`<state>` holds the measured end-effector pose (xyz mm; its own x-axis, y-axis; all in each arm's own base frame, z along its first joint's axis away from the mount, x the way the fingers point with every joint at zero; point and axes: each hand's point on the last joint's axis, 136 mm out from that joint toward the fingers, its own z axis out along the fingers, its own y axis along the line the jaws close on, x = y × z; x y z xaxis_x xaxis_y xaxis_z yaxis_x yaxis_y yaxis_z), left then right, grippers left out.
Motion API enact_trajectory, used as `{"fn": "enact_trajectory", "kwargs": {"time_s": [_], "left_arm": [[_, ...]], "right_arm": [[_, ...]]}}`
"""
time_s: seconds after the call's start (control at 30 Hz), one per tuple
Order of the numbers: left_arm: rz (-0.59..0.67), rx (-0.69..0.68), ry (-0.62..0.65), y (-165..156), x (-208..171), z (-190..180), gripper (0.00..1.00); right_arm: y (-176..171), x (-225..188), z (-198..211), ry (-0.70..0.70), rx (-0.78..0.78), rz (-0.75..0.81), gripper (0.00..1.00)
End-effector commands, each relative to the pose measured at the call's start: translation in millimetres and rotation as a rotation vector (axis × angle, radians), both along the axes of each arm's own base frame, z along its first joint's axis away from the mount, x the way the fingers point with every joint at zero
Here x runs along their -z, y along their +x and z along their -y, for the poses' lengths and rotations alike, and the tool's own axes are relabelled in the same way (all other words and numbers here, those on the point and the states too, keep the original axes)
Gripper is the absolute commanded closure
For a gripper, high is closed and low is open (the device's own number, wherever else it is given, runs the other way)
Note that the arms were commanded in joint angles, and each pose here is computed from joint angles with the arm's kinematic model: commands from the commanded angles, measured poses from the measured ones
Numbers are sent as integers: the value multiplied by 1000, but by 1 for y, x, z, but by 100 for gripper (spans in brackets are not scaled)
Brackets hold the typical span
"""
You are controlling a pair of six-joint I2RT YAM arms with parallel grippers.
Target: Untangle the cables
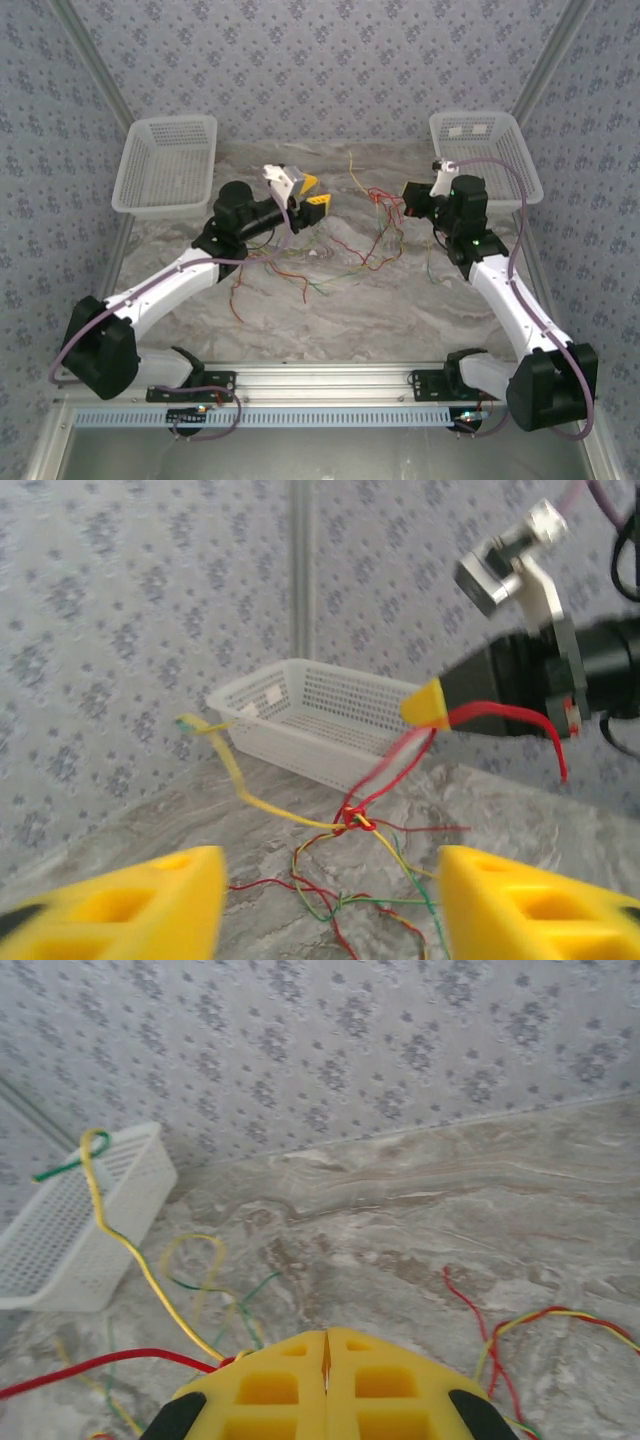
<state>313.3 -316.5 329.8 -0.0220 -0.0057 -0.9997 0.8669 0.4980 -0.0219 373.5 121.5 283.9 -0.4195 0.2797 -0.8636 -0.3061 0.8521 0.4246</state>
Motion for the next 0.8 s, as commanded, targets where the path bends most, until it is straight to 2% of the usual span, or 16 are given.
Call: {"fn": "enact_trajectory", "kwargs": {"time_s": [0.0,0.03,0.1,0.2,0.37,0.4,0.43,0.47,0.5,0.53,0.57,0.6,0.77], "left_arm": [[104,107,19,-12,-22,25,20],[119,129,25,-14,-22,33,18],[147,165,33,-19,-22,45,2],[166,176,32,-18,-22,56,1],[165,21,37,11,-14,49,2],[175,10,30,13,-15,46,8],[182,3,22,15,-15,45,25],[187,-8,15,17,-16,44,47],[185,-23,11,20,-16,42,63],[176,-34,14,22,-14,42,73],[170,-50,13,25,-15,40,90],[156,-73,11,28,-12,37,100],[88,-102,-49,31,-7,18,100]], "right_arm": [[-17,-34,-26,80,-94,12,100],[-20,-37,-33,78,-107,7,100],[-25,-39,-43,72,-120,-5,100],[-30,-42,-52,97,-132,-13,100],[-38,-46,-61,119,-157,-16,100],[-39,-46,-63,125,-166,-18,100],[-40,-46,-64,132,-177,-23,100],[-41,-45,-66,139,-182,-27,100],[-43,-45,-67,148,-189,-27,100],[-45,-46,-68,152,-196,-21,100],[-46,-46,-67,151,-193,-22,100],[-46,-45,-65,149,-181,-26,100],[-37,-35,-21,146,31,-80,100]]}}
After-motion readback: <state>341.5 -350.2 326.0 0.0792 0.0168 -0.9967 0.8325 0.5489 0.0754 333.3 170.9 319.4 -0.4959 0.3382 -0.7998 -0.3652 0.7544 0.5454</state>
